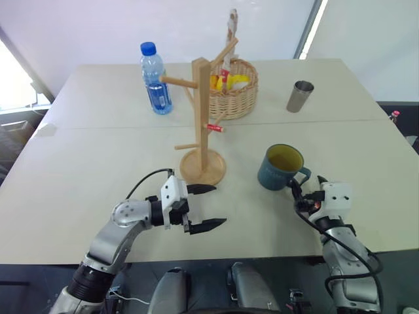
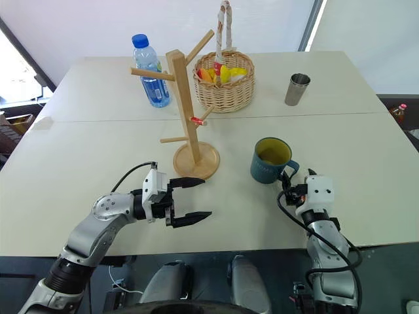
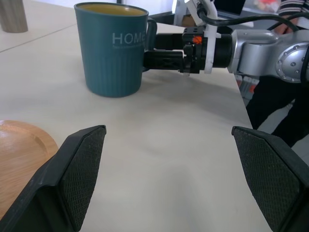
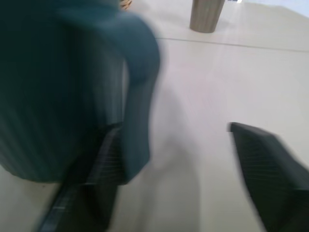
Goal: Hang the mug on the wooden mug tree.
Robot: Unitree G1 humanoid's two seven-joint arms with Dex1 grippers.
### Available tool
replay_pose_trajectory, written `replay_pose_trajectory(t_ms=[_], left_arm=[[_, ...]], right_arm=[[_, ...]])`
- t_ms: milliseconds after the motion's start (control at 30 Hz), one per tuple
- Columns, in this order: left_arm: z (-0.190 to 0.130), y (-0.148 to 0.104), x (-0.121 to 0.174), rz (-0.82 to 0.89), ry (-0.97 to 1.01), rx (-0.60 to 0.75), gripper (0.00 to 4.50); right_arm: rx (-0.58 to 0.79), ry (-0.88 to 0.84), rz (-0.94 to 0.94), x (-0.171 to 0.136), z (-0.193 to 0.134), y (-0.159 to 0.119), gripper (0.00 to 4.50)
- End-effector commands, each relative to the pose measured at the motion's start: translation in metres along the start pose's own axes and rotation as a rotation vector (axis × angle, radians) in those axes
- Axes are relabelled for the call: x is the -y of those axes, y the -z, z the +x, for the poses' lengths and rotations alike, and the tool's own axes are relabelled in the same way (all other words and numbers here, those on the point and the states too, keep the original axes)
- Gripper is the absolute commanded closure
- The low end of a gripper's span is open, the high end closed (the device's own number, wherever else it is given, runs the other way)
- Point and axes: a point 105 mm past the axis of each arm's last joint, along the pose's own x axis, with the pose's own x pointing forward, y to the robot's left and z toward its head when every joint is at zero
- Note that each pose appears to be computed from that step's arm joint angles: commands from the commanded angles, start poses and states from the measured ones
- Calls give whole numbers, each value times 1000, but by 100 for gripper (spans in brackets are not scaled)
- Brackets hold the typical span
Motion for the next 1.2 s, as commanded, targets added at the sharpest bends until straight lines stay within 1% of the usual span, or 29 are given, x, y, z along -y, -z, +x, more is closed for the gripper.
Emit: replay_pose_trajectory(t_ms=[33,67,133,233,367,467,533,600,700,933,1100,1200], left_arm=[[0,-9,2,43,0,24,0],[0,-9,1,45,-1,24,0],[-1,-9,1,46,-3,23,0],[-2,-9,0,48,-9,21,0],[-8,-8,-8,54,-51,16,0],[-20,-5,-21,58,-121,6,0],[-31,-4,-31,60,-177,0,0],[-40,-5,-38,61,-218,-2,0],[-54,-7,-47,72,-270,-3,0],[-74,-35,-56,71,-330,85,0],[-80,-50,-54,63,-325,106,0],[-80,-57,-52,62,-314,116,0]], right_arm=[[31,2,3,-1,1,-7,289],[33,-1,5,-2,1,-7,346],[41,-10,10,-5,1,-8,444],[61,-42,-20,-10,0,-14,448],[102,-141,-166,-23,-2,-28,448],[163,-272,-320,-39,-5,-48,448],[223,-407,-468,-57,-9,-65,448],[270,-516,-575,-72,-14,-79,448],[351,-590,-635,-86,-14,-107,448],[483,-664,-699,-103,-8,-168,448],[508,-692,-732,-108,-4,-190,448],[511,-715,-748,-114,-3,-195,448]])
